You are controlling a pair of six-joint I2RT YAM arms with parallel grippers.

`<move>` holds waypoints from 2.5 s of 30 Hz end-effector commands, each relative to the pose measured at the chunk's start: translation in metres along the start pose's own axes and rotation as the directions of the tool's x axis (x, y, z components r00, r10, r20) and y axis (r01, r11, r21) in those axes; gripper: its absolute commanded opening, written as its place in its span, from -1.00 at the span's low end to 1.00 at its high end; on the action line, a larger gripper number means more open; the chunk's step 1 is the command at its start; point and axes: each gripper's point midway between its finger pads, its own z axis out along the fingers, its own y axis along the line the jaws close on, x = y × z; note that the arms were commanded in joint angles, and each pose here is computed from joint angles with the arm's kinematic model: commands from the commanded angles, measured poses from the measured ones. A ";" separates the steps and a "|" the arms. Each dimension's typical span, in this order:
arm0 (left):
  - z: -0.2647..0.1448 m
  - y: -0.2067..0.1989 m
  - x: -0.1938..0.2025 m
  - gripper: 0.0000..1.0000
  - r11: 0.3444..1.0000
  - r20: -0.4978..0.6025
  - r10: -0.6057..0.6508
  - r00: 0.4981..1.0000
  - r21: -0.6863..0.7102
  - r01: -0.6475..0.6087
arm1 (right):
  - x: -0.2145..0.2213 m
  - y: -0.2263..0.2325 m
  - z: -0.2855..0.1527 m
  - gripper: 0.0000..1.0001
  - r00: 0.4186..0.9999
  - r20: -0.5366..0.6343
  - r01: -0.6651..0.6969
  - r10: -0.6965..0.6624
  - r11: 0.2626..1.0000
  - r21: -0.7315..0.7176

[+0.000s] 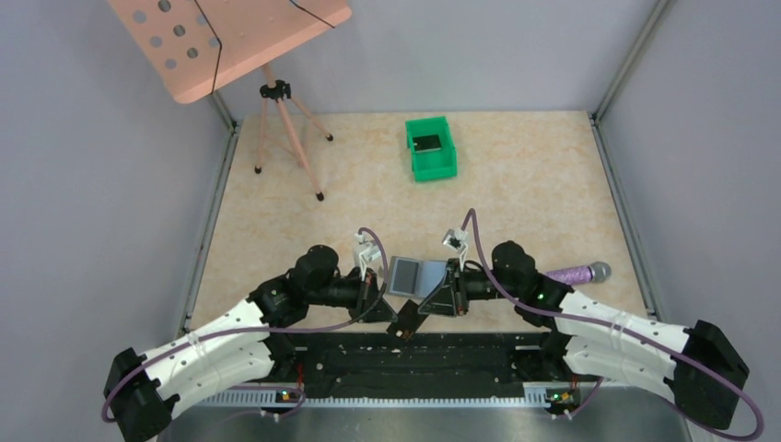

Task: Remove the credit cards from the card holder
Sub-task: Place the credit card in the storage box.

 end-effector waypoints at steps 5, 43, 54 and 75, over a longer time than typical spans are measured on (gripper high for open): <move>-0.001 -0.010 -0.027 -1.00 0.998 0.082 0.065 0.995 0.000 -0.065 | -0.001 0.013 0.004 -1.00 1.000 -0.001 -0.008 0.008 0.995 -0.098; -0.084 0.119 -0.102 0.98 0.628 0.445 0.247 0.861 -0.750 0.207 | -0.346 -0.291 -0.071 -1.00 0.907 0.404 -0.235 -0.115 0.657 0.716; -0.083 0.147 -0.076 0.97 0.608 0.459 0.261 0.849 -0.762 0.224 | -0.350 -0.357 -0.036 -1.00 0.901 0.433 -0.301 -0.028 0.677 0.671; -0.083 0.144 -0.078 0.98 0.613 0.459 0.264 0.848 -0.759 0.221 | -0.362 -0.394 -0.019 -1.00 0.888 0.460 -0.336 -0.006 0.676 0.656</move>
